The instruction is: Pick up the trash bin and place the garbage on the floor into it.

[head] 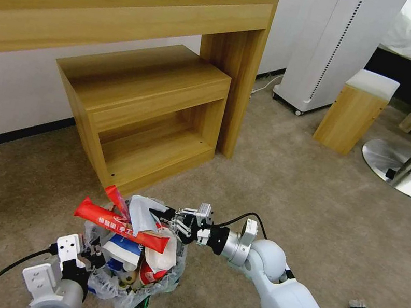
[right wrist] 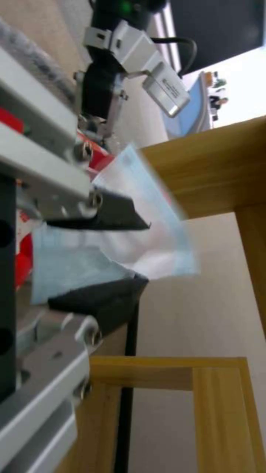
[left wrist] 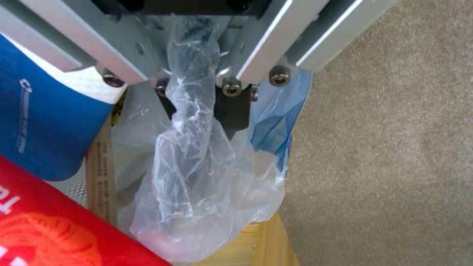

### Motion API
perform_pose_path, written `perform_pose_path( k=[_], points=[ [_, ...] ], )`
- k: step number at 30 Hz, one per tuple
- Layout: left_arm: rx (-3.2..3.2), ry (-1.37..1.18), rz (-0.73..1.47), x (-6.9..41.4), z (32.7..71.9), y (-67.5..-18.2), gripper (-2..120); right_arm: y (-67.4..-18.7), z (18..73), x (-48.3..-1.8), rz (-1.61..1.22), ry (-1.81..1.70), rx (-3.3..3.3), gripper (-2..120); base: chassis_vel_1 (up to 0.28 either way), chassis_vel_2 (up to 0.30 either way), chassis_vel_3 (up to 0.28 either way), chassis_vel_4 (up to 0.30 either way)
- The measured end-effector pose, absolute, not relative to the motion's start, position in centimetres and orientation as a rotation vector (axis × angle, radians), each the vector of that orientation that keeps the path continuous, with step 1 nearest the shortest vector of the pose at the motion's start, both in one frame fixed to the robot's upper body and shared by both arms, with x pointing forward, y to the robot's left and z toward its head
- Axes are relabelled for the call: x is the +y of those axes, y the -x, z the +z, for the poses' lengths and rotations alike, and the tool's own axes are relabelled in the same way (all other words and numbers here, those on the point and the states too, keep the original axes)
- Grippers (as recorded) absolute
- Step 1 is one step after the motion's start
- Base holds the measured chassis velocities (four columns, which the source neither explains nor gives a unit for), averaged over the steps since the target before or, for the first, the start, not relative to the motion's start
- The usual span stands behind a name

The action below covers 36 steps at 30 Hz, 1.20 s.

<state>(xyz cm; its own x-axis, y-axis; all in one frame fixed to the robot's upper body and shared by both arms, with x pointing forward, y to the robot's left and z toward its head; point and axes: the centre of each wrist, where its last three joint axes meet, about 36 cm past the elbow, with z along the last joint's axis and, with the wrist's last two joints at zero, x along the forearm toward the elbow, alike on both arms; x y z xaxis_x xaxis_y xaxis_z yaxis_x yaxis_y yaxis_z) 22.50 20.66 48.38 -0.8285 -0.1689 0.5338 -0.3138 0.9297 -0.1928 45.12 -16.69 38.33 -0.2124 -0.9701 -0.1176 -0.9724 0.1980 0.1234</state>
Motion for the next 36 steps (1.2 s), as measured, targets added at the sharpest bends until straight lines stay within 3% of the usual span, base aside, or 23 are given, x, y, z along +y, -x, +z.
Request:
perform_pose_path(
  k=[5, 10, 13, 20, 28, 36],
  points=[
    [-2.563, -0.346, 0.367, 20.8, 48.5, -22.5, 0, -45.0, 39.5, -19.6, 0.130, 1.950, 2.452, 52, 0.000, 0.000, 0.000, 0.000],
    [-2.566, -0.346, 0.368, 20.8, 48.5, -22.6, 0, -45.0, 40.6, -21.6, 0.065, 1.879, 2.491, 64, 0.000, 0.000, 0.000, 0.000],
    [-2.572, -0.349, 0.368, 21.0, 48.4, -22.9, 0, -44.7, 43.1, -23.2, 0.097, 1.533, 2.624, 80, 0.000, 0.000, 0.000, 0.000],
    [-2.593, -0.406, 0.318, 21.5, 48.3, -23.3, 0, -42.8, 46.7, -27.1, 0.147, 0.807, 2.869, 99, 0.000, 0.000, 0.000, 0.000],
    [-2.662, -0.443, 0.264, 21.9, 48.6, -23.6, 0, -38.3, 46.8, -33.2, 0.057, 0.322, 2.912, 100, 0.000, 0.000, 0.000, 0.000],
    [-2.714, -0.445, 0.253, 21.8, 49.1, -23.6, 0, -34.8, 48.5, -38.4, -0.174, 0.140, 2.792, 100, 0.000, 0.000, 0.000, 0.000]
  ],
)
